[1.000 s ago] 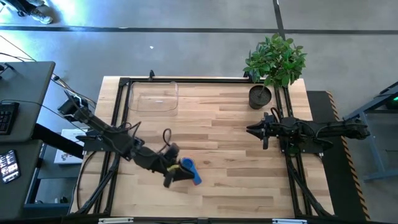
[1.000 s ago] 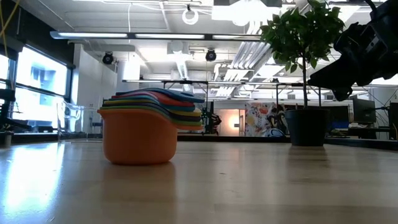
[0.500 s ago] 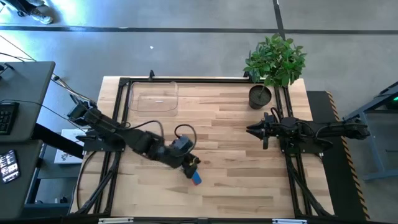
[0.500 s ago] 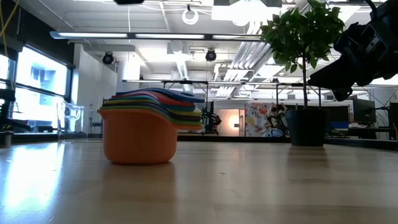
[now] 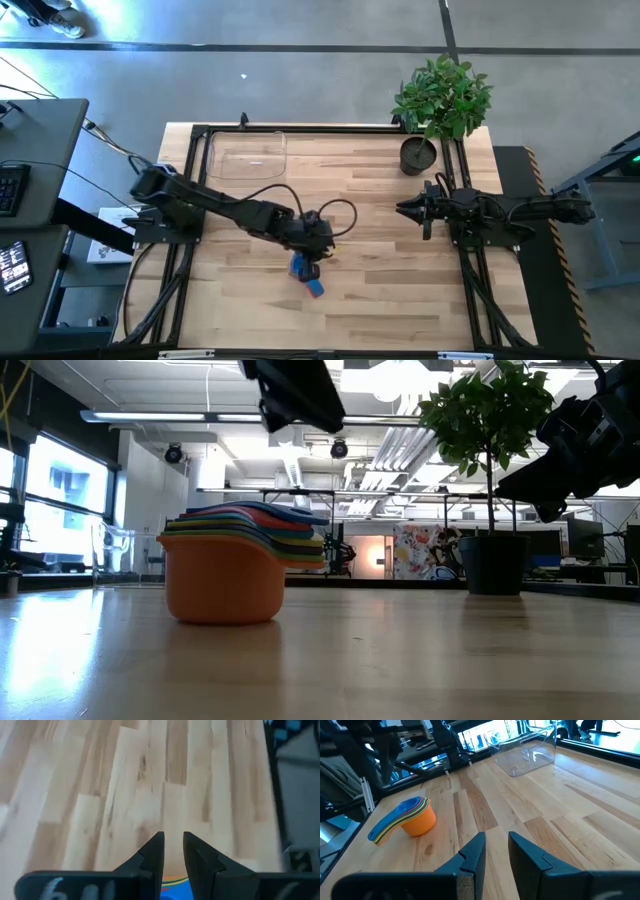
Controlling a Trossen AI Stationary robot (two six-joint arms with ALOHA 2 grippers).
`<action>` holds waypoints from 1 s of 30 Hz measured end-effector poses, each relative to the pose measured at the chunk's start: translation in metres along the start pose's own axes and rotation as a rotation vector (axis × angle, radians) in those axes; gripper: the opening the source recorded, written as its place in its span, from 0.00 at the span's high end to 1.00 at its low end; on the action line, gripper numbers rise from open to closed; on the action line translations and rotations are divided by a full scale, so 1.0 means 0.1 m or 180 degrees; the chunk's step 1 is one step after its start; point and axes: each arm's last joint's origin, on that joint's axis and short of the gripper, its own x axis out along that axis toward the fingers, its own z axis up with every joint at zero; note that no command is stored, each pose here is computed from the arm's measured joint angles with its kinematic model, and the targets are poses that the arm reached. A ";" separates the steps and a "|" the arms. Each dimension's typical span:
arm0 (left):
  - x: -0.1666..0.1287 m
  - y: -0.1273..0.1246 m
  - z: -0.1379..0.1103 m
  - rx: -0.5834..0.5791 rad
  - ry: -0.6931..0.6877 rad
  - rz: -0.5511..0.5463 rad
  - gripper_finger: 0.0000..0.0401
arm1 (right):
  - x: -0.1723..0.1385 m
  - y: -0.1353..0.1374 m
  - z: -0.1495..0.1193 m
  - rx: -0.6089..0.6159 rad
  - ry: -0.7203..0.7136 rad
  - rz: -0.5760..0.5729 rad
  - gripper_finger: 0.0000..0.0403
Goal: Nest measuring cups in basket
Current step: Put the nested measuring cups into the transparent bin
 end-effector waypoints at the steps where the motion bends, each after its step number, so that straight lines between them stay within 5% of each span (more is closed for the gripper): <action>1: 0.02 0.01 0.00 0.0175 0.0028 0.0005 0.84 | 0.00 0.00 0.00 0.0000 0.0000 -0.0002 0.81; 11: 0.35 0.05 -0.08 0.1459 0.0211 0.0099 0.84 | 0.00 0.00 0.00 0.0000 -0.0001 -0.0001 0.81; 30: 0.61 -0.13 -0.29 0.1777 0.0493 -0.0015 0.84 | 0.00 0.00 0.00 0.0000 0.0000 -0.0001 0.81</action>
